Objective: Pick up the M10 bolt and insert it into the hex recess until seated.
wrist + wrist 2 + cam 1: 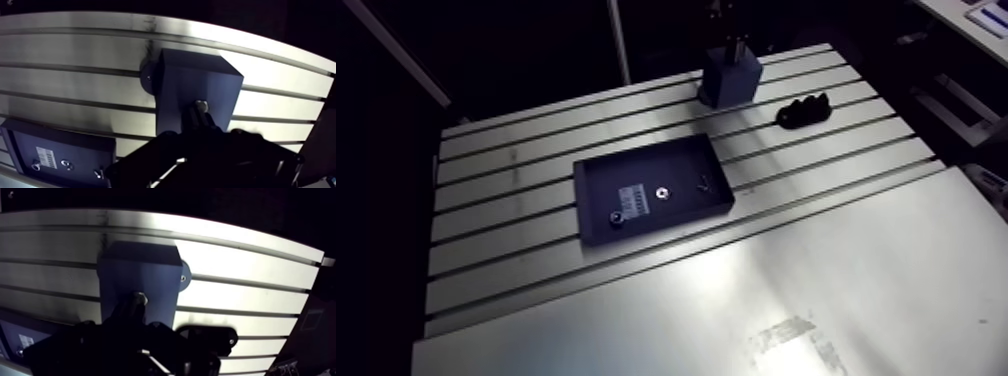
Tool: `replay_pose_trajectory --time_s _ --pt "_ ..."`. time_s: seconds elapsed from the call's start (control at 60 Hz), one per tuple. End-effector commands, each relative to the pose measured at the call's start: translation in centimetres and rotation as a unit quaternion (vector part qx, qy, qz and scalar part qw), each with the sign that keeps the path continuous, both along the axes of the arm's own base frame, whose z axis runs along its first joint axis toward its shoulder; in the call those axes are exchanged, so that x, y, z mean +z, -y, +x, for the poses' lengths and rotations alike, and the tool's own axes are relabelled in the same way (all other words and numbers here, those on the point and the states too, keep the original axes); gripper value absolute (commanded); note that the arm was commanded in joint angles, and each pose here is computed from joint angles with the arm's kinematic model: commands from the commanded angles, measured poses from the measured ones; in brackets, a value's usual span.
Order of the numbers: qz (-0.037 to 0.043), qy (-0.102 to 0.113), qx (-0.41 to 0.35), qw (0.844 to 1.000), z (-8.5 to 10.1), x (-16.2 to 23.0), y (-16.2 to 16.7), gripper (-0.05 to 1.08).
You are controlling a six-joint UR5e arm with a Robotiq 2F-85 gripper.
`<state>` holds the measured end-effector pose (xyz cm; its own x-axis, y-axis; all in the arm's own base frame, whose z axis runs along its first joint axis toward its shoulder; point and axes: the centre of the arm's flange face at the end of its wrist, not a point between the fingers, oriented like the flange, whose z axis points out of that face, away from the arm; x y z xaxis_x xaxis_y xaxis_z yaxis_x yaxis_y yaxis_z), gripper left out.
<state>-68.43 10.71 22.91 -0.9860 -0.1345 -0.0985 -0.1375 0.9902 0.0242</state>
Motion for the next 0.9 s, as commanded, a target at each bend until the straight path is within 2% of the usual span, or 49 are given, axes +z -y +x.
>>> replay_pose_trajectory --time_s 0.017,0.6,0.9 --pt "-0.0002 0.0 0.001 1.0 0.0 0.0 0.0 1.04" --pt "0.0007 -0.002 0.001 1.0 0.1 0.7 0.0 1.04" --pt "0.0049 -0.016 0.001 1.0 0.5 3.1 0.3 1.02"
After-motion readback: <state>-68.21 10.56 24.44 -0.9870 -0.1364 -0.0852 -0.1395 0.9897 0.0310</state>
